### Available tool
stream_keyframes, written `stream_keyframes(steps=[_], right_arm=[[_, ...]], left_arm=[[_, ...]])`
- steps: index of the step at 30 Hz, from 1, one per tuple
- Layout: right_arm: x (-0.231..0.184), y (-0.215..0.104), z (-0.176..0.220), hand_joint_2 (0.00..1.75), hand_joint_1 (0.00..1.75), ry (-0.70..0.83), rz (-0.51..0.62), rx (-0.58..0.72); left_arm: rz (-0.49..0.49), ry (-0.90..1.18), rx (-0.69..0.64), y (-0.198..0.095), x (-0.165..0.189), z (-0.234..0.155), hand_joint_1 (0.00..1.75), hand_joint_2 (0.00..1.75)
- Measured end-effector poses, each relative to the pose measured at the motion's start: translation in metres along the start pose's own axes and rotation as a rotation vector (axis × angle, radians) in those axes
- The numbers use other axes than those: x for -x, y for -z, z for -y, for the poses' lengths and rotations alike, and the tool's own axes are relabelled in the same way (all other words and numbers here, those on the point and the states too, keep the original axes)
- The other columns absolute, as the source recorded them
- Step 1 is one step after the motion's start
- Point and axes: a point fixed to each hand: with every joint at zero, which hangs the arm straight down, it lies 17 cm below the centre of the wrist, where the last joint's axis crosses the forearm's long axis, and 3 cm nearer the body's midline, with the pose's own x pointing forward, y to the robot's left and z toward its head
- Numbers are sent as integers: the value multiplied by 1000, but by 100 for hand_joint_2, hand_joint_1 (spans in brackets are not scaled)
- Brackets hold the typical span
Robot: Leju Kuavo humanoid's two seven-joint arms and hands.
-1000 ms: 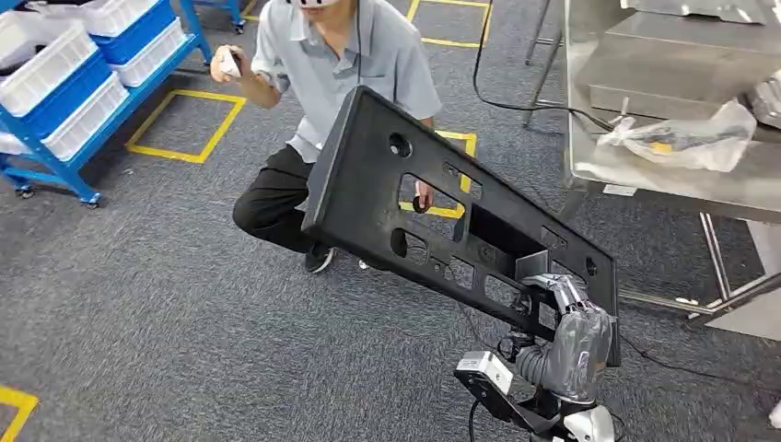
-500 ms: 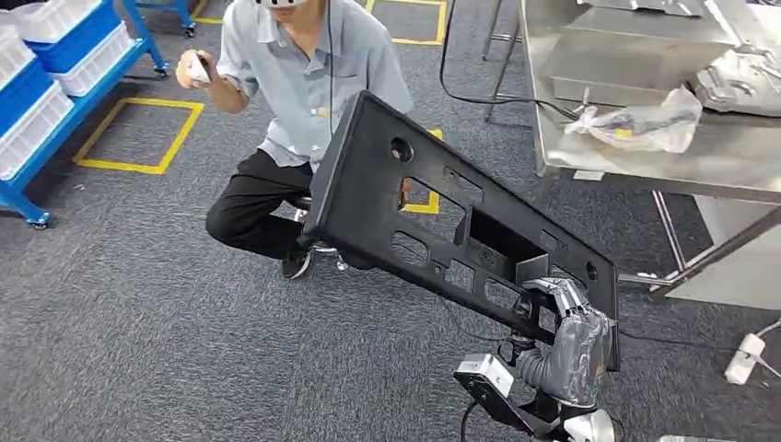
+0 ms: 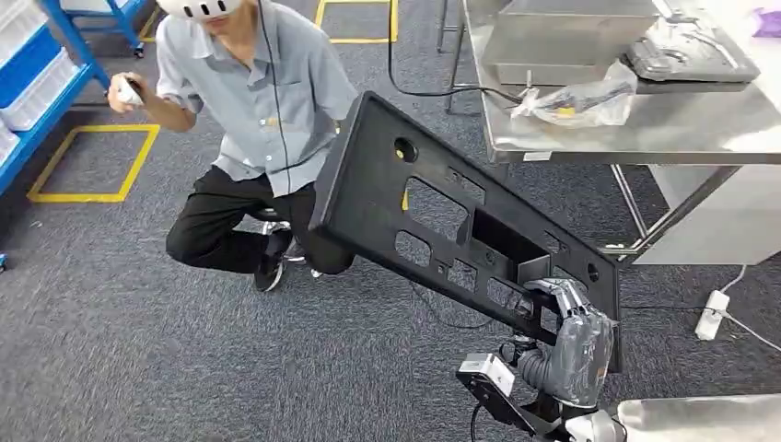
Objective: Take the parts from the cabinet and place them on the table.
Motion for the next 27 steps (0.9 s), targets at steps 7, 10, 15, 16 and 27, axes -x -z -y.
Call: stream_keyframes(steps=[7,10,15,16,27], right_arm=[[2,-4,2,175,175,-2,-10,-3],[3,-4,4,175,175,-5,-13,2],[4,-7,4,175,175,-7,-19,-1],[4,-7,4,175,175,-7,-20,-1],[4,-5,7,175,175,-10,-17,9]], left_arm=[[6,-1,0,1,-4,0,0,175],[6,1,2,0,-3,1,0,175],[3,3,3,0,-1,1,0,175],[4,2,3,0,-1,1,0,175],[5,0,9,-1,-2,4,0,175]])
